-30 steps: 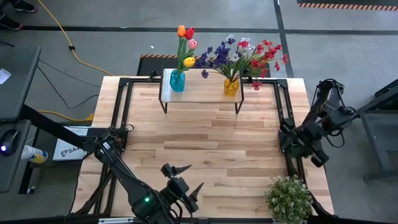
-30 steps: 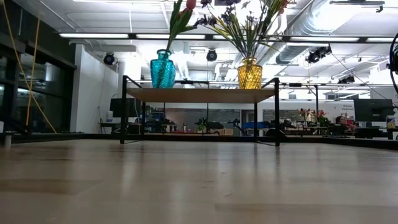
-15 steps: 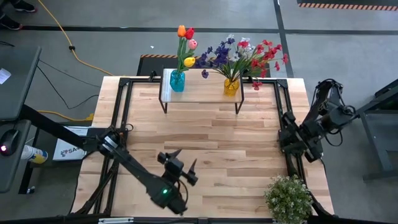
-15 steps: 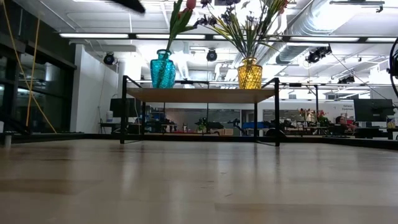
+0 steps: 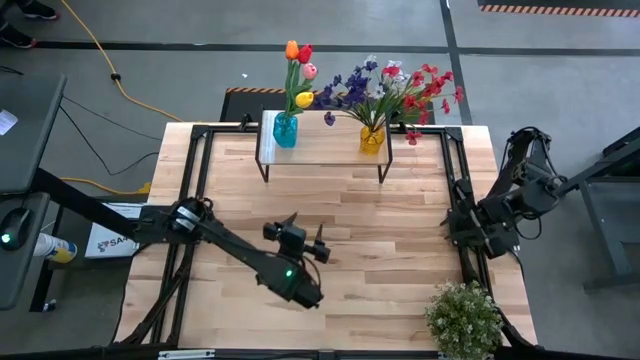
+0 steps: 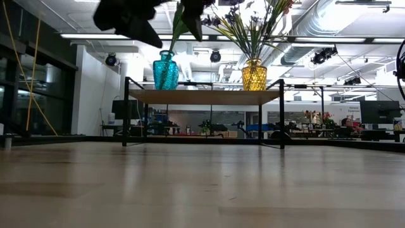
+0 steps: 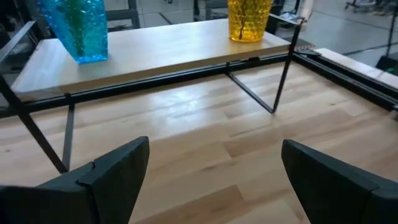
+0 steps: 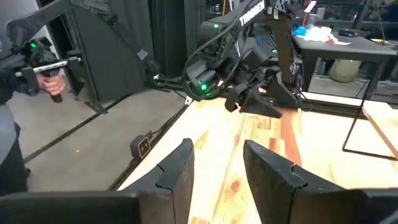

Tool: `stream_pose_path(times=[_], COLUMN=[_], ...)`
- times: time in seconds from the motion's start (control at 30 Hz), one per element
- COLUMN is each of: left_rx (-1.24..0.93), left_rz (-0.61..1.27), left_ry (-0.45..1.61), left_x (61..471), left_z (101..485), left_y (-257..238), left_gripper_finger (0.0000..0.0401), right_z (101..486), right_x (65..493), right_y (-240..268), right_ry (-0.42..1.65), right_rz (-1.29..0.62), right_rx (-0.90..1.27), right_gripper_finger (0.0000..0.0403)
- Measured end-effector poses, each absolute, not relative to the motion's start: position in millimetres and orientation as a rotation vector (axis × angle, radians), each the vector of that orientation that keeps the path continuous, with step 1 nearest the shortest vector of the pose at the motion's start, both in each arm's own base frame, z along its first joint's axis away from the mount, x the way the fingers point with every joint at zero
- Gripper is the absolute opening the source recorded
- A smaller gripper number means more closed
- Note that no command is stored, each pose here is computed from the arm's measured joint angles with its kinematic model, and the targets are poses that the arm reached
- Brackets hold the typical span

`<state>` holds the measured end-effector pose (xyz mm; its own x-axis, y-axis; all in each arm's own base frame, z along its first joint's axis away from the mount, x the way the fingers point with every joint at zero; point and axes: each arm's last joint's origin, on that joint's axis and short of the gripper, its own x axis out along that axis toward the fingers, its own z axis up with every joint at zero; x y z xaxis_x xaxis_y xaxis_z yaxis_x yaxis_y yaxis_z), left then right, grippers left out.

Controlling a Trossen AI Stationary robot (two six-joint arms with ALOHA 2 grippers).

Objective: Pick and place flowers into a vace then onto a shelf
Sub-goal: Return to Home Position

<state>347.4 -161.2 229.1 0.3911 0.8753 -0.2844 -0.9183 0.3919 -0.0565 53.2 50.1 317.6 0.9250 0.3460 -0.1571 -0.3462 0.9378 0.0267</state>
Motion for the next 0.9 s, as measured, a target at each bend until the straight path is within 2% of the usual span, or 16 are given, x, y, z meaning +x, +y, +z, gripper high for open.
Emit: stream_pose_path(times=[0.3, 0.6, 0.9], left_rx=[-0.232, -0.256, -0.278], left_rz=[1.196, 1.274, 1.320], left_ry=[0.286, 0.269, 0.242], left_x=[363, 369, 313], left_z=[225, 219, 222], left_y=[-140, -114, -93], left_gripper_finger=[0.0397, 0.0397, 0.0397], right_z=[286, 287, 284], right_x=[57, 43, 30], right_y=[54, 33, 15], right_ry=[0.181, 0.072, 0.027], right_rz=[0.307, 0.330, 0.367], right_rx=[0.044, 0.066, 0.085], right_gripper_finger=[0.0130, 0.0130, 0.0130])
